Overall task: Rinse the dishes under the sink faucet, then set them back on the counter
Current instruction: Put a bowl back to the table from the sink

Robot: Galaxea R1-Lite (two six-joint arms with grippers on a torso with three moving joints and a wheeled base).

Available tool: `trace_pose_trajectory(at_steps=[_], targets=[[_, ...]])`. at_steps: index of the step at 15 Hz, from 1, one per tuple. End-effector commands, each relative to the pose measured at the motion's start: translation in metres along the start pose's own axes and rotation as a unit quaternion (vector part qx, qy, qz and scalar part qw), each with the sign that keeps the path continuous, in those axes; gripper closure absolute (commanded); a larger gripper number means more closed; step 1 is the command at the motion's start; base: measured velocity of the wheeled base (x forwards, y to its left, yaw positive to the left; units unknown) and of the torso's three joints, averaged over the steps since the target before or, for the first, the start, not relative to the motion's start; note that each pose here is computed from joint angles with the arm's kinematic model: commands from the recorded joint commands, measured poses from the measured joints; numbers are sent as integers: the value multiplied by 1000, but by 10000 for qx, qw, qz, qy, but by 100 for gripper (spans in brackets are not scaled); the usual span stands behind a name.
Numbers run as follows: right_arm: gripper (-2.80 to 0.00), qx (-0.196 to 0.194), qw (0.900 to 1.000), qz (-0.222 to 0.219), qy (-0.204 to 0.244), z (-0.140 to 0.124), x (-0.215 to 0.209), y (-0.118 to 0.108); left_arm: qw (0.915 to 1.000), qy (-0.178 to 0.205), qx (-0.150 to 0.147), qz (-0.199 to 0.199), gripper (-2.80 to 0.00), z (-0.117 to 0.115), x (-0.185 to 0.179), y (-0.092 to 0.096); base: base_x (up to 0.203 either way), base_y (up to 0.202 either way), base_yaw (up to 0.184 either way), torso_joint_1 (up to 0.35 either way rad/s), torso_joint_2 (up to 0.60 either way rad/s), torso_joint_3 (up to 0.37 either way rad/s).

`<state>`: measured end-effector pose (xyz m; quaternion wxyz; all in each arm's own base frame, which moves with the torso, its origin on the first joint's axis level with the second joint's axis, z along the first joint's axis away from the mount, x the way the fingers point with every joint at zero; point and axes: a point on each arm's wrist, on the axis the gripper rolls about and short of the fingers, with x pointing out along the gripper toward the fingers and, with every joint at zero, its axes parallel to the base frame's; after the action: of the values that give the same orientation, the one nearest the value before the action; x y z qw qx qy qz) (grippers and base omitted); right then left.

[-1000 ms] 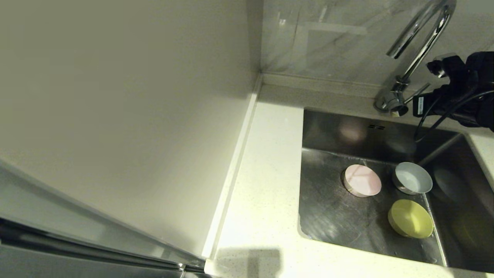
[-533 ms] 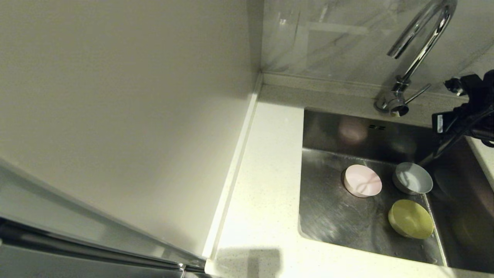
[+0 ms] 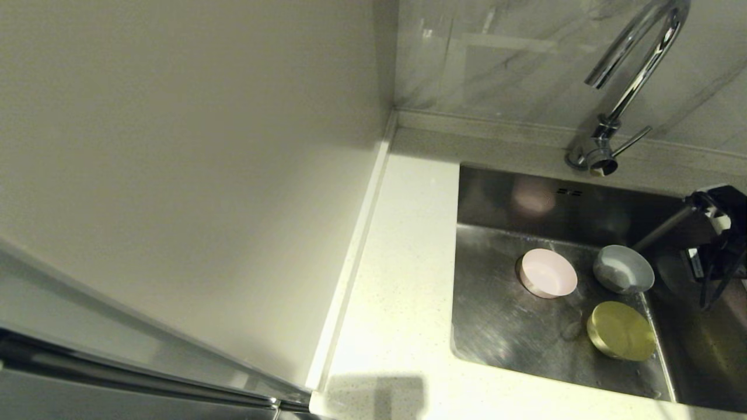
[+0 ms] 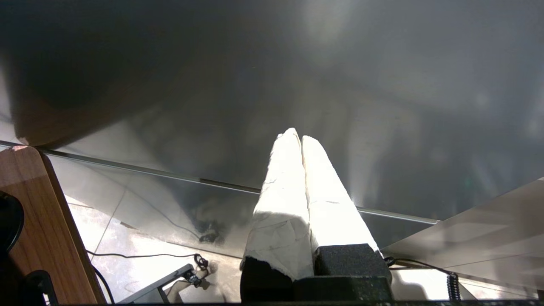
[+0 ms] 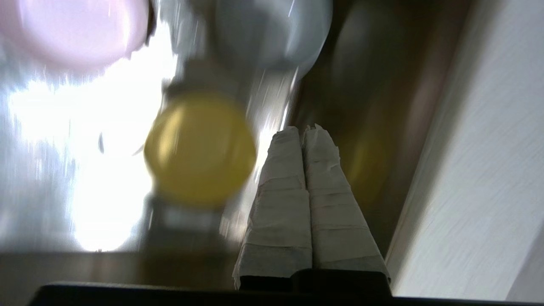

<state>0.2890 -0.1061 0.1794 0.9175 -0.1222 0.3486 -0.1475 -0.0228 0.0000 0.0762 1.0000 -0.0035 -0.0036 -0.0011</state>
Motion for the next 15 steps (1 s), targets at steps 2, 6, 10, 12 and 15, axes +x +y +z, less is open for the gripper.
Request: trace_pose_trajectory(at_steps=[2,6,10,12,15], targets=[[0,-105,9976,212,653,-21,-14,7,10000,13,-3,3,0,-1,0,0,0,0,0,0,0,0],[0,-589,9965,316,509,-19,-25,17,10000,13,-3,3,0,-1,0,0,0,0,0,0,0,0],[0,-1023,9929,454,408,-15,-29,31,10000,13,-3,3,0,-1,0,0,0,0,0,0,0,0],[0,-1506,9859,703,210,-15,-29,40,10000,13,-3,3,0,-1,0,0,0,0,0,0,0,0],[0,-2282,9671,1111,-175,-15,-13,54,10000,13,-3,3,0,-1,0,0,0,0,0,0,0,0]])
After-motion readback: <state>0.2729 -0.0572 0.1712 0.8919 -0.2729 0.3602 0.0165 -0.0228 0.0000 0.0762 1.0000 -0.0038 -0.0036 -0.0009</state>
